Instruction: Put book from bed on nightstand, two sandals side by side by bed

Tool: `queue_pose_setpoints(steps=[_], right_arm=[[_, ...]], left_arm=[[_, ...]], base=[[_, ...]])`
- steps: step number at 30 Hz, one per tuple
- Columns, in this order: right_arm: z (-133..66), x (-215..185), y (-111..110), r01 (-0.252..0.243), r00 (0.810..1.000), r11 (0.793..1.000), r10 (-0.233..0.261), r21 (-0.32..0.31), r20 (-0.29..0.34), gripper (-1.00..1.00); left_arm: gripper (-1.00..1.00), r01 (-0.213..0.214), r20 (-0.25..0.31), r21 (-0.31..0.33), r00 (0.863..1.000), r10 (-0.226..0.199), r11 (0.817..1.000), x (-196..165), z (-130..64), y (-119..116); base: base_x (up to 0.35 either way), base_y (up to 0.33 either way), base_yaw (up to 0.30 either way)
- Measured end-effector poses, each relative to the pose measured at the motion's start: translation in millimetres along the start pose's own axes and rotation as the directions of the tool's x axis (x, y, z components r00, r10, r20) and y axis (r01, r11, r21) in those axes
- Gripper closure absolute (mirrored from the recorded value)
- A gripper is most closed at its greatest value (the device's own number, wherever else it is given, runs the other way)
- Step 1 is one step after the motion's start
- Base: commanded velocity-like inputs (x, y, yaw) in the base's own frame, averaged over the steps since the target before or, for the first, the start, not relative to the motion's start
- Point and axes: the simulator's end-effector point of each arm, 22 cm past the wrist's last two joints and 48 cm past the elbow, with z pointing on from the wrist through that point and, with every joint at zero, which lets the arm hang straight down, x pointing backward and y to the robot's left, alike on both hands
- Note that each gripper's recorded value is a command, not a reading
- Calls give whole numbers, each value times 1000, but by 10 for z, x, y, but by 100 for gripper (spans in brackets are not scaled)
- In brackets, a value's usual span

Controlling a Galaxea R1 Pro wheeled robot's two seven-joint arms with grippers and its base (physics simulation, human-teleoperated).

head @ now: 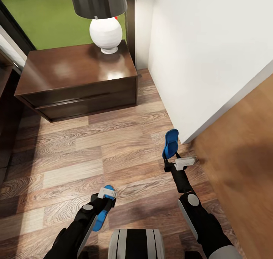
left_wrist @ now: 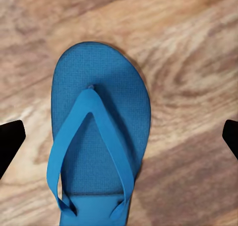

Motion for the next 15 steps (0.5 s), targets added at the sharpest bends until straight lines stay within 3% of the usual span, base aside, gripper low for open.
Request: queue_pose_setpoints(steps=[4, 5, 7, 9, 12, 13, 15], right_arm=[[3, -4, -1, 0, 1000, 1000, 0, 0, 1, 100], [2, -3, 0, 0, 1000, 1000, 0, 0, 1, 100], [2, -2, 0, 0, 1000, 1000, 0, 0, 0, 100], [2, -2, 0, 0, 1000, 1000, 0, 0, 0, 100], [2, -2, 0, 0, 1000, 1000, 0, 0, 0, 100], [3, -4, 3, -1, 1000, 1000, 1, 0, 1, 100], [4, -5, 5, -1, 1000, 1000, 1, 0, 1, 100]], left_arm=[[-100, 17, 16, -1, 1000, -17, 1000, -32, 2, 15], [-100, 42, 30, -6, 999, -42, 999, -61, 1, 65], [-100, 150, 89, -18, 985, -148, 989, -172, -8, 217], [-100, 289, 169, -27, 945, -281, 957, -297, -36, 422], [-100, 450, 248, -50, 871, -425, 892, -324, -94, 775], [-100, 509, 264, -53, 837, -479, 859, -283, -103, 868], [-100, 537, 262, -51, 821, -508, 842, -226, -89, 875]], base=[[0, 0, 0], [0, 0, 0], [0, 0, 0], [0, 0, 0], [0, 0, 0], [0, 0, 0], [0, 0, 0]])
